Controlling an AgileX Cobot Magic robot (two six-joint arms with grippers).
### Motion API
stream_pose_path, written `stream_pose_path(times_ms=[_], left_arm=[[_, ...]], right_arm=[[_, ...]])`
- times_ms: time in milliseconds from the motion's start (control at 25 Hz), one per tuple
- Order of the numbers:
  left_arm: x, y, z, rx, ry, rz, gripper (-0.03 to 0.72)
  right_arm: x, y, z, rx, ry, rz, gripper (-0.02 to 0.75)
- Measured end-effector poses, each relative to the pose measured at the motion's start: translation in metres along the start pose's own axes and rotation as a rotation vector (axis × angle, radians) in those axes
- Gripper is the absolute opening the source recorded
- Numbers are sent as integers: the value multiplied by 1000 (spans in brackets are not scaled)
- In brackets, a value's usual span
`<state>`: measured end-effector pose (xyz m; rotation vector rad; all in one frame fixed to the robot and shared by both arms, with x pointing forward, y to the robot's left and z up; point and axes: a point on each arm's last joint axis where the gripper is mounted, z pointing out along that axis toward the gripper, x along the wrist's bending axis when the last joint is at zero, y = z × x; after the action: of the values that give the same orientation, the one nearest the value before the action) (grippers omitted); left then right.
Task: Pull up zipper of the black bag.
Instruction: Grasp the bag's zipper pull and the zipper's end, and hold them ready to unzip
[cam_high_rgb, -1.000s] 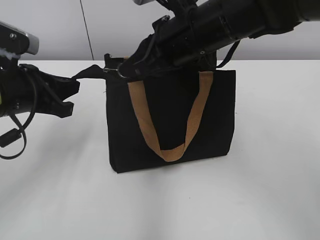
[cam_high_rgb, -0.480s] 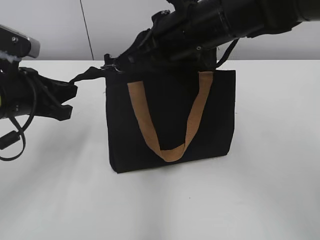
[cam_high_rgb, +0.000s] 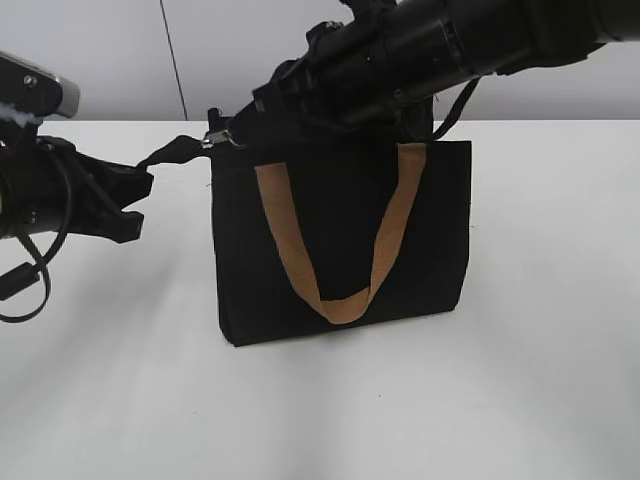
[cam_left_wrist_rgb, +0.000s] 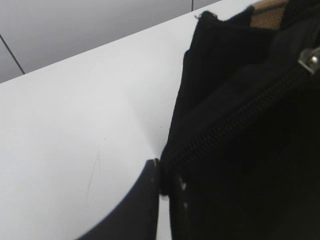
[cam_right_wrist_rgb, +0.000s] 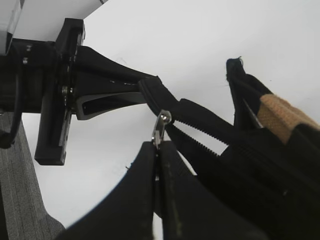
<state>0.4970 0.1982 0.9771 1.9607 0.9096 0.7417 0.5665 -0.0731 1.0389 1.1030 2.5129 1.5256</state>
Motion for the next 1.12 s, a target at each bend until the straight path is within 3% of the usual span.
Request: stream_pose_path(times_ms=[520,1120], left_arm=[[1,-4,0,41,11,-2,13],[2,-7,0,80,22,-6,13]], right_arm=[[-62,0,-37,-37,-111,116,-1],[-122,-22,-91,44,-226,219,-1]])
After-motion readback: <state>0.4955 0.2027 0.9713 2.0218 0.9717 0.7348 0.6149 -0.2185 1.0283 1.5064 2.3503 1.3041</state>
